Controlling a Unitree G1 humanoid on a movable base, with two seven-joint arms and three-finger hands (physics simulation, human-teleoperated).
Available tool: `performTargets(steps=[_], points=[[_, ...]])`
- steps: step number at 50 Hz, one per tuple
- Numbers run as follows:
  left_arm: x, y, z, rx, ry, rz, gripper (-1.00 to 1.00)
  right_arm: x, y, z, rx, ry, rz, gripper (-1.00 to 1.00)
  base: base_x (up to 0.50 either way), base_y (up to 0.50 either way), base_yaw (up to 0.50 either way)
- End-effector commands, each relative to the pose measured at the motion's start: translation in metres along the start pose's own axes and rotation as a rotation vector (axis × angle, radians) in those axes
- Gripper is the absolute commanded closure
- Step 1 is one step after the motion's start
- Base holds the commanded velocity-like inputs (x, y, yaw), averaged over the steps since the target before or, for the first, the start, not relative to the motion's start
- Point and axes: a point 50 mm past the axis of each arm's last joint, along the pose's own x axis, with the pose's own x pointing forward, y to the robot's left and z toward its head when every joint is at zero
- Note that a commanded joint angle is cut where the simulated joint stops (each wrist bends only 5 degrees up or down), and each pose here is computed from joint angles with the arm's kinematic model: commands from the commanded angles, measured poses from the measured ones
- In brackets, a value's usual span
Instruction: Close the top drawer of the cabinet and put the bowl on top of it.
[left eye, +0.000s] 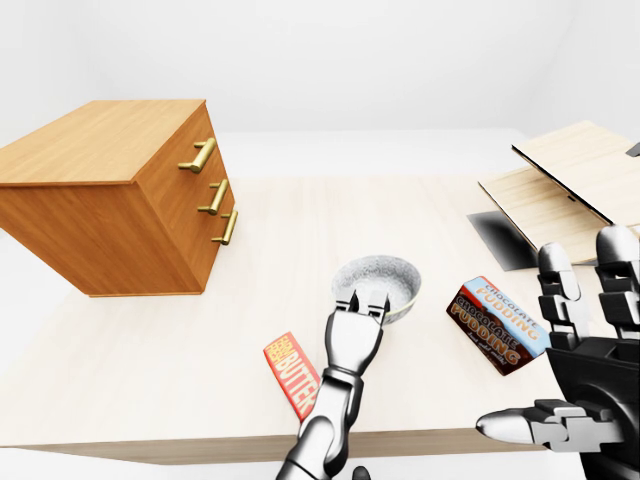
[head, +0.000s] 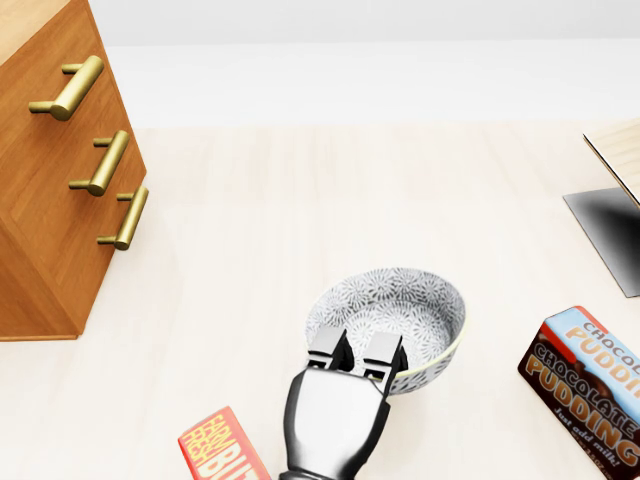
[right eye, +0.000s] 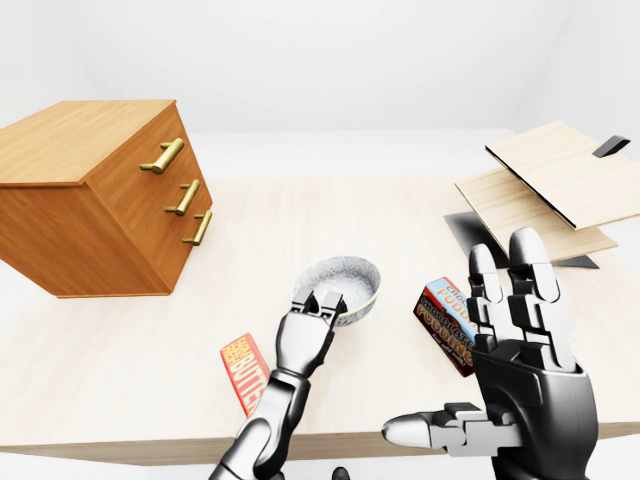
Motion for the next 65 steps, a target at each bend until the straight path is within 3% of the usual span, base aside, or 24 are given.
performTargets(steps=[1, 12, 16, 20, 23, 31, 43, 44, 54, 65], points=[[0.001, 0.021, 0.007, 0.057, -0.053, 0.051, 1.00, 0.001, 0.001, 0.000, 0.001, 0.001, 0.002, -1.00, 0.00, 0.00, 0.00], [-0.003, 0.058, 0.013, 0.128, -0.092, 0.077, 1.00, 0.001, 0.002, -0.001, 0.003, 0.007, 0.003, -1.00, 0.00, 0.00, 0.00], [-0.006, 0.097, 0.011, 0.196, -0.083, 0.101, 1.00, 0.001, 0.000, 0.000, 0.001, 0.000, 0.001, -1.00, 0.00, 0.00, 0.00], [-0.012, 0.116, 0.011, 0.210, -0.062, 0.074, 1.00, 0.001, 0.002, -0.002, 0.002, 0.008, 0.003, -1.00, 0.00, 0.00, 0.00], [-0.013, 0.136, 0.010, 0.241, -0.034, 0.114, 1.00, 0.000, 0.002, -0.002, 0.002, 0.009, 0.004, -1.00, 0.00, 0.00, 0.00], [-0.023, 0.153, 0.014, 0.258, -0.016, 0.094, 1.00, -0.001, 0.002, -0.001, 0.003, 0.013, 0.006, -1.00, 0.00, 0.00, 0.00], [-0.016, 0.182, 0.009, 0.267, 0.061, 0.097, 1.00, -0.001, 0.004, -0.004, 0.008, 0.027, 0.011, -1.00, 0.00, 0.00, 0.00], [-0.014, 0.193, 0.007, 0.258, 0.084, 0.127, 1.00, -0.001, 0.003, -0.003, 0.007, 0.025, 0.011, -1.00, 0.00, 0.00, 0.00], [-0.018, 0.225, -0.003, 0.234, 0.179, 0.154, 1.00, 0.000, 0.005, -0.006, 0.009, 0.035, 0.014, -1.00, 0.00, 0.00, 0.00], [-0.011, 0.261, -0.013, 0.272, 0.257, 0.330, 1.00, 0.000, 0.006, -0.008, 0.014, 0.048, 0.020, -1.00, 0.00, 0.00, 0.00]])
